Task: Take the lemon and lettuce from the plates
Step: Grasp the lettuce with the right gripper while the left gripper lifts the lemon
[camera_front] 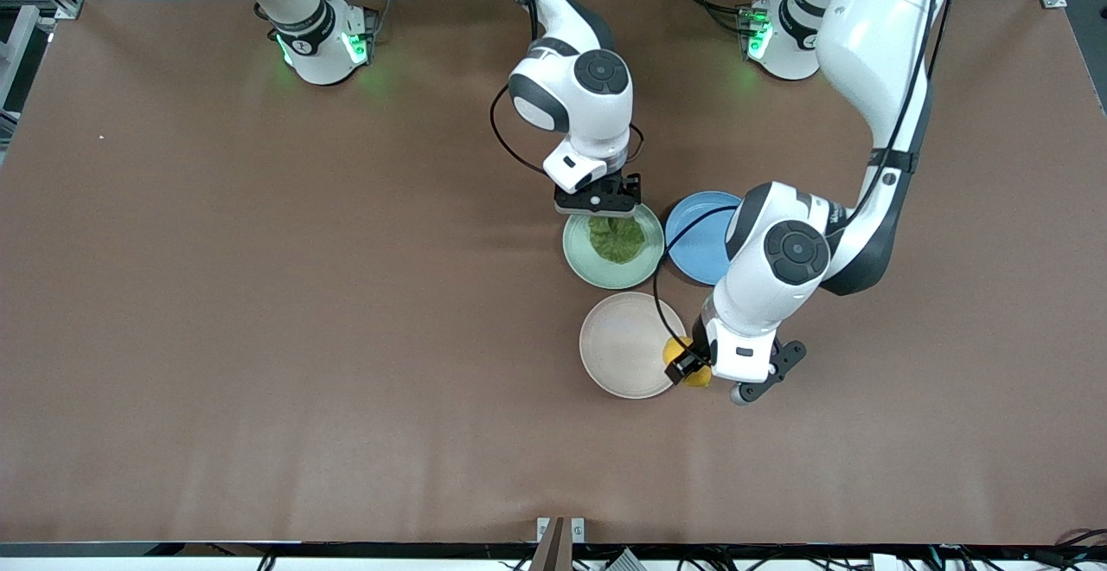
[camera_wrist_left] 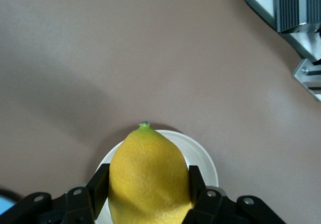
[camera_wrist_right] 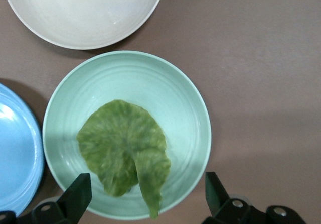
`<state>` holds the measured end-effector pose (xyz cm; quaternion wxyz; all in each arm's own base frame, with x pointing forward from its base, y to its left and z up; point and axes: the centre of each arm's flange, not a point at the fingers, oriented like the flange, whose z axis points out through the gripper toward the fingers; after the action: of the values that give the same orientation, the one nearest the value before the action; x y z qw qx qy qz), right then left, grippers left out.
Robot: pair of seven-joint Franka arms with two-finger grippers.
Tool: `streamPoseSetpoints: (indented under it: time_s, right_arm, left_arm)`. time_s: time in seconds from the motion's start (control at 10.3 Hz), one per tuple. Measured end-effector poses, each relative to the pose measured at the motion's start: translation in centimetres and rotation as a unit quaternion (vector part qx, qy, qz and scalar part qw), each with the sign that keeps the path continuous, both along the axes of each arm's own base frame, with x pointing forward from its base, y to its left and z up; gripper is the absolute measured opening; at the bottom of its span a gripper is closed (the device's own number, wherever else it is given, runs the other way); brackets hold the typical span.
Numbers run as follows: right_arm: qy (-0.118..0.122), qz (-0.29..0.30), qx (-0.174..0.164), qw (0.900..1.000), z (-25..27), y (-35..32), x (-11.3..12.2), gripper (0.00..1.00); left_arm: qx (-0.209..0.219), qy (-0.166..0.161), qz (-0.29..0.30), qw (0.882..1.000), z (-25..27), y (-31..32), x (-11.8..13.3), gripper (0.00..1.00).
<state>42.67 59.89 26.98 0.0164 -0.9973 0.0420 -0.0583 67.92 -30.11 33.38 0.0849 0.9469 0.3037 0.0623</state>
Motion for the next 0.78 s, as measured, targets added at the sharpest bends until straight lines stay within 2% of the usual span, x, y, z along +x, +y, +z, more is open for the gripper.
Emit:
streamPoseSetpoints:
  time_s: [0.49,0.78]
  right_arm:
    - [-0.008,0.006,-0.011,1.0,-5.0,2.8,-0.9,0.94]
    - [-0.021,0.008,-0.01,1.0,-6.2,3.7,-1.9,0.89]
  left_arm:
    - [0.037,0.024,-0.062,0.997,2.5,6.5,-4.7,0.67]
    - [0.051,0.027,-0.093,0.994,3.2,13.3,-5.2,0.67]
